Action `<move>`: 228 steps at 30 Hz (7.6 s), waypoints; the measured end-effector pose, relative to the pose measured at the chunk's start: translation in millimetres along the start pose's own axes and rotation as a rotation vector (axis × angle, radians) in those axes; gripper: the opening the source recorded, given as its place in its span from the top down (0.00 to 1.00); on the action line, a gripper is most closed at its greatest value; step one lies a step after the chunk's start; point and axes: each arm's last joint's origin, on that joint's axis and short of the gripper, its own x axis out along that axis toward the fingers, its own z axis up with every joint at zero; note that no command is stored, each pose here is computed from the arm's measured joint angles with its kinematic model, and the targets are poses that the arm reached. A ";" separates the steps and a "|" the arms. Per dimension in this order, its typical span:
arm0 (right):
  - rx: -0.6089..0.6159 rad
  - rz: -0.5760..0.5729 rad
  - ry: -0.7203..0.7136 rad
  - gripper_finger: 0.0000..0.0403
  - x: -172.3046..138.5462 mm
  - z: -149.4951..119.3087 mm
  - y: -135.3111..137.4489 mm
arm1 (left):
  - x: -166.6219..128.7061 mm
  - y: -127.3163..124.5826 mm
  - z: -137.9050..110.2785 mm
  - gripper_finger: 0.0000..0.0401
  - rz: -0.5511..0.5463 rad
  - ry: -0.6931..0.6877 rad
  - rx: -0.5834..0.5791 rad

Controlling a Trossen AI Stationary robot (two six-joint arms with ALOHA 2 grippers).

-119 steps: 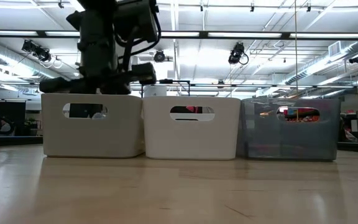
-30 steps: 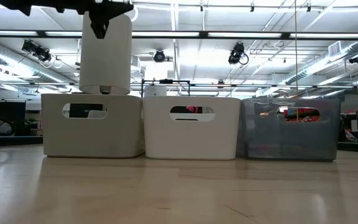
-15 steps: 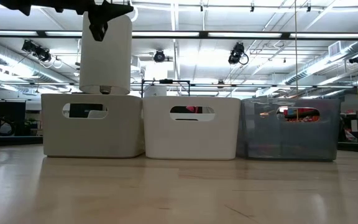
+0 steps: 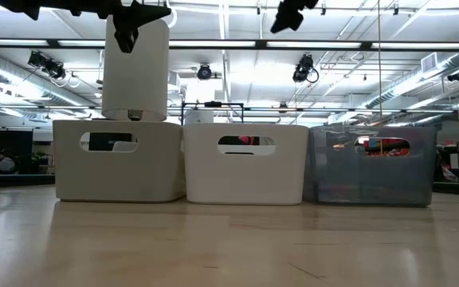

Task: Pick & Place Markers
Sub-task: Put the blue marker into the gray bin

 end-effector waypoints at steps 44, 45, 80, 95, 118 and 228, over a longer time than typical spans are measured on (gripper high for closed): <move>0.113 -0.286 0.605 0.48 22.7 -147.7 -219.1 | 0.0 -0.1 0.1 0.56 -0.001 0.000 0.000; 0.106 -0.278 0.611 0.48 25.3 -151.0 -220.7 | 0.0 -0.1 0.2 0.56 0.000 -0.001 0.000; 0.149 -0.052 0.878 0.48 129.1 -237.1 -202.7 | 0.0 -0.2 0.2 0.56 -0.001 0.000 0.001; 0.149 -0.021 0.921 0.49 158.6 -249.3 -206.5 | 0.0 -0.6 0.0 0.56 -0.015 0.006 0.002; 0.261 -0.098 0.872 0.89 156.0 -245.5 -207.7 | 0.0 -0.9 -0.2 0.56 -0.017 0.007 0.000; 0.193 0.102 -0.605 0.88 92.8 40.8 123.1 | 0.9 -0.7 0.1 0.56 -0.007 -0.004 -0.027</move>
